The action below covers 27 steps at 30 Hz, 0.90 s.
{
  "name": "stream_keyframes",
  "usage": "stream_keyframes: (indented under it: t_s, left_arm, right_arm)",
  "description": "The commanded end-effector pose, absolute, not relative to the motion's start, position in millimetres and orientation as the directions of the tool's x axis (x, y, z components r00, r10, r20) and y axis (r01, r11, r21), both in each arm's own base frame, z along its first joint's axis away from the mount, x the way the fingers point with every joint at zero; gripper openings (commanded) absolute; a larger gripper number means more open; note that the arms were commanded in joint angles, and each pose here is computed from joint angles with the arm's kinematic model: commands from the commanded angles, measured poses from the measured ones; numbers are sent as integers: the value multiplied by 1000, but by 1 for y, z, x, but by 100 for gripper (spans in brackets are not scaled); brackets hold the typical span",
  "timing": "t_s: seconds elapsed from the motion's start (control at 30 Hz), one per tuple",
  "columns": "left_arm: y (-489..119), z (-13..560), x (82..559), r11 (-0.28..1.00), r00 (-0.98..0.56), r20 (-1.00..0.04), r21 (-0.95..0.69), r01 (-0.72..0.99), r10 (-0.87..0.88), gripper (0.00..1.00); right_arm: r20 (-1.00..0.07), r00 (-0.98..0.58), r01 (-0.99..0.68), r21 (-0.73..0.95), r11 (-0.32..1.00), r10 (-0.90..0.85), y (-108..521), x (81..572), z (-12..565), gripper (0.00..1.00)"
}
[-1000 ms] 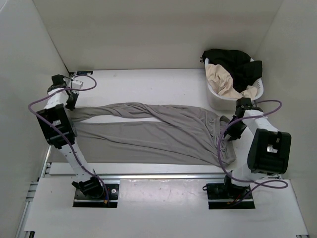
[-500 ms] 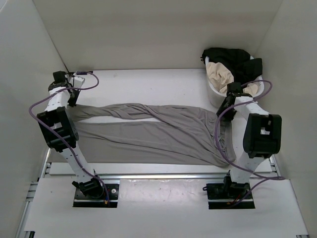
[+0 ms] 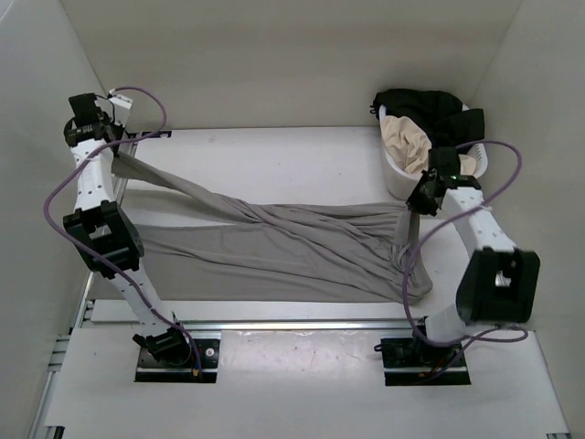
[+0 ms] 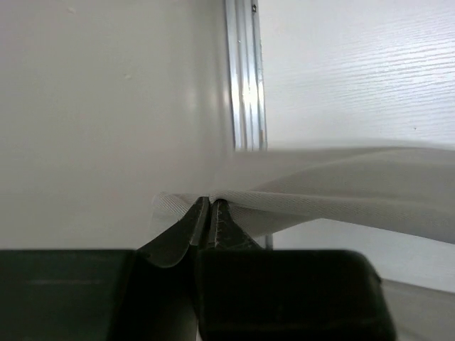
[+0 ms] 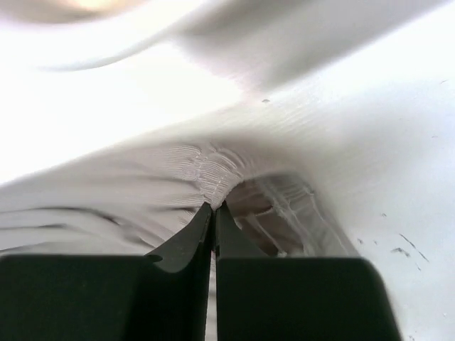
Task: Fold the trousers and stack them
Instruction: Flatten the trousers out
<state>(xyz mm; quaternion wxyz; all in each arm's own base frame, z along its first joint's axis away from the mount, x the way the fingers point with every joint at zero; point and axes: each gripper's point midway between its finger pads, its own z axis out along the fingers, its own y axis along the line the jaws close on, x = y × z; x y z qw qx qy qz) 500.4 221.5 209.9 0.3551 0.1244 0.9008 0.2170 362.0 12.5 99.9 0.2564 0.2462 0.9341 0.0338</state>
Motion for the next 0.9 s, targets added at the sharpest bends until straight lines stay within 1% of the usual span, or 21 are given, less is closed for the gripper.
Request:
stream_keyframes:
  t_s: [0.0,0.03,0.13,0.17,0.2,0.23,0.27,0.37,0.4,0.43,0.5,0.53,0.57,0.6,0.7,0.73,0.77,0.8,0.83,0.87]
  left_arm:
    - [214,263,487,844,-646,-613,527,93,455,14]
    - [212,256,480,841,-656,-596,528,114,463,14]
    - [206,198,440,839,-746,-472,501,212,470,14]
    - [201,158,416,859,-794,-413,446,249,445,14]
    - [203,149,401,863,-808,-392,435,258,439,14]
    - [202,134,388,872,-827,-369,412,264,425,17]
    - [203,105,363,890,-866,-311,367,271,392,24]
    - [206,80,330,911,-903,-251,320,262,348,39]
    - [208,75,320,921,-914,-237,294,254,328,46]
    - [205,77,319,924,-912,-245,282,258,329,59]
    - [209,99,336,930,-893,-315,284,234,321,60]
    - [209,104,340,934,-892,-326,275,227,312,62]
    - [211,113,350,939,-886,-358,278,201,295,62]
    - [216,134,368,934,-865,-402,310,180,300,64]
    - [228,133,388,940,-883,-397,320,123,250,64]
    - [235,143,401,936,-877,-415,337,101,244,65]
    - [234,123,409,944,-891,-390,310,111,233,66]
    - [237,117,413,949,-900,-381,301,94,211,69]
    - [239,120,427,945,-891,-396,312,97,222,70]
    - [237,98,433,952,-904,-371,286,104,211,71]
  right_arm:
    - [-543,-703,392,244,887,460,16,348,147,0]
    - [-533,-710,396,238,887,460,15,341,144,0]
    - [-494,-738,383,255,888,460,23,327,134,0]
    - [-468,-755,391,241,888,460,22,315,123,0]
    - [-454,-763,396,234,888,460,22,310,117,0]
    - [-454,-757,408,231,883,469,21,307,116,0]
    - [-454,-757,408,231,883,469,21,303,115,0]
    - [-451,-755,441,189,878,476,11,293,110,0]
    - [-448,-757,446,178,877,476,9,291,109,0]
    - [-450,-756,447,174,877,475,6,290,109,0]
    - [-448,-756,458,158,875,477,0,288,106,0]
    - [-443,-753,474,149,868,487,-8,285,102,0]
    - [-444,-753,474,144,869,485,-11,285,102,0]
    - [-444,-748,483,144,863,493,-14,285,102,0]
    - [-443,-742,506,123,854,504,-32,280,101,0]
    - [-435,-739,522,113,846,514,-40,277,100,0]
    - [-448,-741,512,106,852,501,-45,279,104,0]
    - [-441,-745,510,107,854,500,-47,279,106,0]
    - [-438,-747,506,113,855,500,-49,281,107,0]
    - [-426,-754,507,108,855,501,-49,281,105,0]
